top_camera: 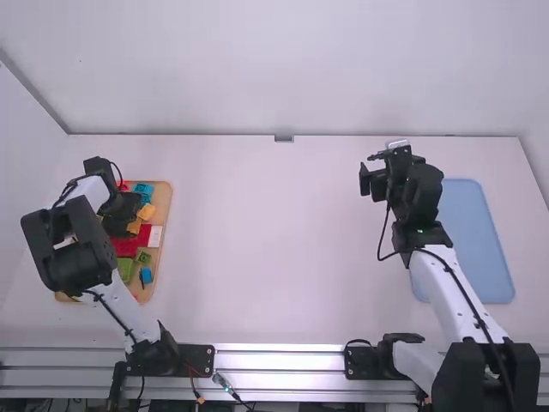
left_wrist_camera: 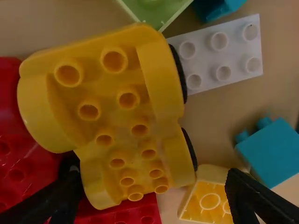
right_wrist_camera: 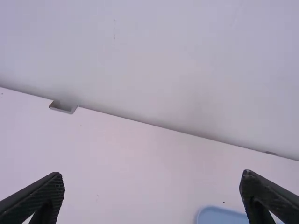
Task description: Assemble lego blocks to make yellow taxi
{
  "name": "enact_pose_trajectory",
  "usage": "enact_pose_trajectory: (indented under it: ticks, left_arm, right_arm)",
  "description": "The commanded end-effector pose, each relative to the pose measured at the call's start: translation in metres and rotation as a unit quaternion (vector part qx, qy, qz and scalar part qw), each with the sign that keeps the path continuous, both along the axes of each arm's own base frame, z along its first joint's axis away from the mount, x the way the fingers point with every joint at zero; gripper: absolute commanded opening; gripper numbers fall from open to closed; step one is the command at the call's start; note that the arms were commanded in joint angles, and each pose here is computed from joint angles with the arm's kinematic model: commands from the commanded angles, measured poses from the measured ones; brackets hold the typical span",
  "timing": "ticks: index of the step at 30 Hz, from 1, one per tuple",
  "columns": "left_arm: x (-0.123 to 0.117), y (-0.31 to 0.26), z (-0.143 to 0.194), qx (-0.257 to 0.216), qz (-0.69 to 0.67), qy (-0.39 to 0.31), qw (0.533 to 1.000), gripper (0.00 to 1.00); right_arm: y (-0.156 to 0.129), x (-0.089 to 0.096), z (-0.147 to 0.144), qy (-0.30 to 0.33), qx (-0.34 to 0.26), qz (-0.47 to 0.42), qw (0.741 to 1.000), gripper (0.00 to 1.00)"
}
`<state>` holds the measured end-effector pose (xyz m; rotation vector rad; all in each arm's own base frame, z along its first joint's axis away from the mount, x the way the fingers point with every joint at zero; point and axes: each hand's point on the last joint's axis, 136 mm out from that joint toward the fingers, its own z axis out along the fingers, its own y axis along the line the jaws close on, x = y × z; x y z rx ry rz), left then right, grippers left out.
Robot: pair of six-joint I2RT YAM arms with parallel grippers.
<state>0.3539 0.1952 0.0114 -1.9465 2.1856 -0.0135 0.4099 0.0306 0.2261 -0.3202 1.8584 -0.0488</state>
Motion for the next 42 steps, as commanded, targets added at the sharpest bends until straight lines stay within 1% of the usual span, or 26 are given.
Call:
enact_pose_trajectory:
  ticks: [1,6,9,10,14,17,18,20,26,29,34,35,36,37,38,42]
  left_arm:
    - [-0.007,-0.005,-0.009,-0.001,-0.007,0.010,1.000,0.82]
    - [-0.008,-0.001,-0.015,0.004,-0.003,0.001,1.000,0.81]
    - [-0.011,0.000,-0.016,0.014,0.005,0.010,1.000,0.75]
    - [-0.015,0.003,-0.017,0.020,0.018,0.016,1.000,0.71]
    - [-0.018,0.004,-0.019,0.030,0.023,0.022,0.999,0.70]
    - [-0.018,0.006,-0.021,0.030,0.025,0.018,0.999,0.63]
    - [-0.020,0.007,-0.021,0.031,0.026,0.020,0.999,0.58]
    - [-0.019,0.007,-0.021,0.031,0.027,0.019,0.999,0.55]
    - [-0.015,0.008,-0.018,0.033,0.012,0.010,0.999,0.52]
    - [-0.014,0.007,-0.007,0.037,0.015,0.005,0.999,0.51]
    - [-0.007,0.009,0.027,0.045,0.008,-0.015,0.999,0.49]
    - [-0.002,0.006,0.037,0.041,-0.007,-0.028,0.999,0.43]
    - [0.000,0.005,0.040,0.039,-0.012,-0.033,0.999,0.43]
    - [0.008,-0.001,0.053,0.028,-0.038,-0.057,0.997,0.41]
    - [0.011,-0.003,0.058,0.025,-0.047,-0.066,0.996,0.36]
    - [0.026,-0.026,0.090,0.011,-0.120,-0.122,0.985,0.37]
  right_arm:
    - [0.000,0.005,0.017,-0.017,0.001,0.000,1.000,0.99]
    - [0.000,0.005,0.017,-0.017,0.001,0.000,1.000,0.99]
    - [0.000,0.005,0.017,-0.017,0.001,0.000,1.000,0.99]
    - [0.000,0.005,0.017,-0.017,0.001,0.000,1.000,0.99]
    - [0.000,0.005,0.017,-0.017,0.001,0.000,1.000,0.99]
    - [0.000,0.005,0.017,-0.017,0.001,0.000,1.000,0.99]
    - [0.000,0.005,0.017,-0.017,0.001,0.000,1.000,0.99]
    - [0.000,0.005,0.017,-0.017,0.001,0.000,1.000,0.99]
    - [0.000,0.005,0.017,-0.017,0.001,0.000,1.000,0.99]
    - [0.000,0.005,0.017,-0.017,0.001,0.000,1.000,0.99]
    - [0.000,0.005,0.017,-0.017,0.001,0.000,1.000,0.99]
    - [0.000,0.005,0.017,-0.017,0.002,0.000,1.000,0.99]
    - [0.000,0.005,0.017,-0.017,0.002,0.000,1.000,0.99]
    - [0.000,0.005,0.016,-0.015,0.001,0.000,1.000,0.99]
    - [0.000,0.005,0.015,-0.014,0.001,0.000,1.000,0.99]
    - [0.000,0.004,0.012,-0.008,0.001,0.000,1.000,0.99]
